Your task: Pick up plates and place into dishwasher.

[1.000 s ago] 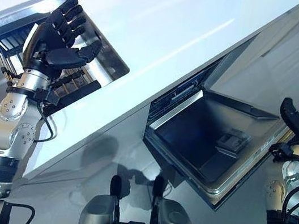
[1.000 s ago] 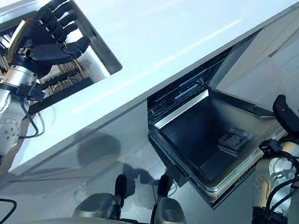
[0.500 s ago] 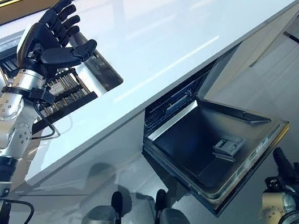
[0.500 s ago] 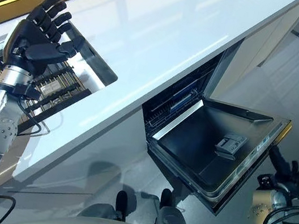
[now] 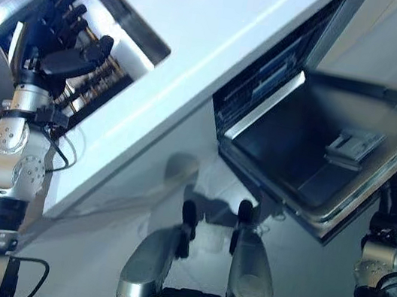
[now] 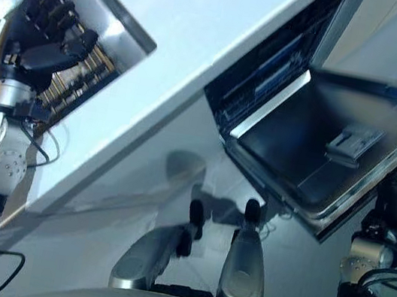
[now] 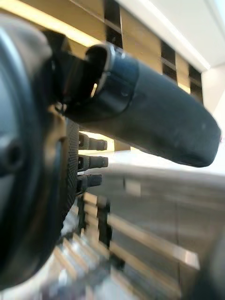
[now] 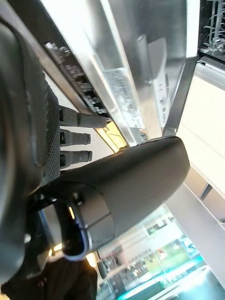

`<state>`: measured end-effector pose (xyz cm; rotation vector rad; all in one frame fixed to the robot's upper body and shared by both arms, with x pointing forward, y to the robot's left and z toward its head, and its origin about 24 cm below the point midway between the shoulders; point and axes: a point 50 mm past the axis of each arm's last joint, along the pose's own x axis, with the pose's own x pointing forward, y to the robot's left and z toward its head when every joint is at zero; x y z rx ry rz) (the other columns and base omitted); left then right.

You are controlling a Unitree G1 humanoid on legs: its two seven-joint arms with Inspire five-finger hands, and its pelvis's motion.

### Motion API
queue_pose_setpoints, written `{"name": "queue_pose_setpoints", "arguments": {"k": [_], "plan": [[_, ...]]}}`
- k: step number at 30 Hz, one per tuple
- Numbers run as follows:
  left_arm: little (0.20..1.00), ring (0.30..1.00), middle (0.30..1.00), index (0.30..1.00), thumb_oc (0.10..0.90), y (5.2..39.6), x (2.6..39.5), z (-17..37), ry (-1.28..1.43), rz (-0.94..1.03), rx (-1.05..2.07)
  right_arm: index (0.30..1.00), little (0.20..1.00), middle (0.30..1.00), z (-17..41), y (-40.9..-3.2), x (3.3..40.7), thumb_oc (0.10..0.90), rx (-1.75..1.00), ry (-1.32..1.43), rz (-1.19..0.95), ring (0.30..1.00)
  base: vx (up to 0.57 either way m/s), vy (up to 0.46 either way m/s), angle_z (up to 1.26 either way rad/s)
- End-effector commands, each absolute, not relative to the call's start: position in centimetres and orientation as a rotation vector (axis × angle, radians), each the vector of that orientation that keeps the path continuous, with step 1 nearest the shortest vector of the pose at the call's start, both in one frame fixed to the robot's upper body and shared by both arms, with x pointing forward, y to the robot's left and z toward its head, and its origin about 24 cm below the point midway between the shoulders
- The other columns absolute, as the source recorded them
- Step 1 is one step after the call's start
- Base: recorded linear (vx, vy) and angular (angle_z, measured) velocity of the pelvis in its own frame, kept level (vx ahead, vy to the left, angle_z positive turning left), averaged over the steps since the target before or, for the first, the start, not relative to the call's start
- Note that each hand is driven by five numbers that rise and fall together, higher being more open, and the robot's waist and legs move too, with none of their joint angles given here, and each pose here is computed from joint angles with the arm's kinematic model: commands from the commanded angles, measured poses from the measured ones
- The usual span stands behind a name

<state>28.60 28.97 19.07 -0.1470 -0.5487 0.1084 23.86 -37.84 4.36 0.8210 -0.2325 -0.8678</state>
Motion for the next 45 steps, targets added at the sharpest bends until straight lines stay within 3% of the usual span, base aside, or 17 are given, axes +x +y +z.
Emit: {"name": "queue_pose_setpoints", "arguments": {"k": [1,5,8,16,24,27,31,35,45], "plan": [[0.900,0.900,0.900,0.900,0.800,28.4,27.2,25.5,-0.884,0.083,-0.168,0.900,0.900,0.900,6.2,-38.2,24.8,0.800,0.724,-0.263,-0.905,0.900,-0.03,0.057,0.02],[0.900,0.900,0.900,0.900,0.800,27.3,27.4,26.0,-0.883,0.071,-0.166,0.900,0.900,0.900,6.7,-38.2,25.1,0.800,0.706,-0.281,-0.924,0.900,-0.02,0.047,0.00],[0.900,0.900,0.900,0.900,0.800,27.1,27.2,25.8,-0.877,0.068,-0.163,0.900,0.900,0.900,7.3,-37.2,26.0,0.800,0.742,-0.337,-0.769,0.900,0.01,0.019,0.02],[0.900,0.900,0.900,0.900,0.800,28.3,26.5,26.0,-0.893,0.079,-0.111,0.900,0.900,0.900,7.4,-30.0,28.4,0.800,0.762,-0.259,0.108,0.900,-0.02,-0.014,-0.03],[0.900,0.900,0.900,0.900,0.800,28.4,26.6,26.7,-0.898,0.070,-0.055,0.900,0.900,0.900,12.2,-21.7,29.6,0.800,0.644,-0.260,0.724,0.900,-0.02,-0.041,-0.22],[0.900,0.900,0.900,0.900,0.800,28.4,26.7,26.8,-0.901,0.067,-0.052,0.900,0.900,0.900,14.8,-19.4,30.1,0.800,0.547,-0.286,0.821,0.900,-0.02,0.013,-0.22],[0.900,0.900,0.900,0.900,0.800,28.4,26.9,26.8,-0.892,0.060,-0.058,0.900,0.900,0.900,17.3,-19.2,30.8,0.800,0.514,-0.372,0.698,0.900,0.01,0.032,-0.03],[0.900,0.900,0.900,0.900,0.800,28.6,26.8,26.3,-0.879,0.080,-0.069,0.900,0.900,0.900,19.5,-22.1,30.6,0.800,0.397,-0.569,0.299,0.900,0.03,0.058,0.41],[0.900,0.900,0.900,0.900,0.800,29.7,25.2,23.5,-0.851,0.145,-0.104,0.900,0.900,0.900,21.8,-28.2,24.4,0.800,0.268,-1.025,-0.474,0.900,0.03,0.060,-0.03]]}}
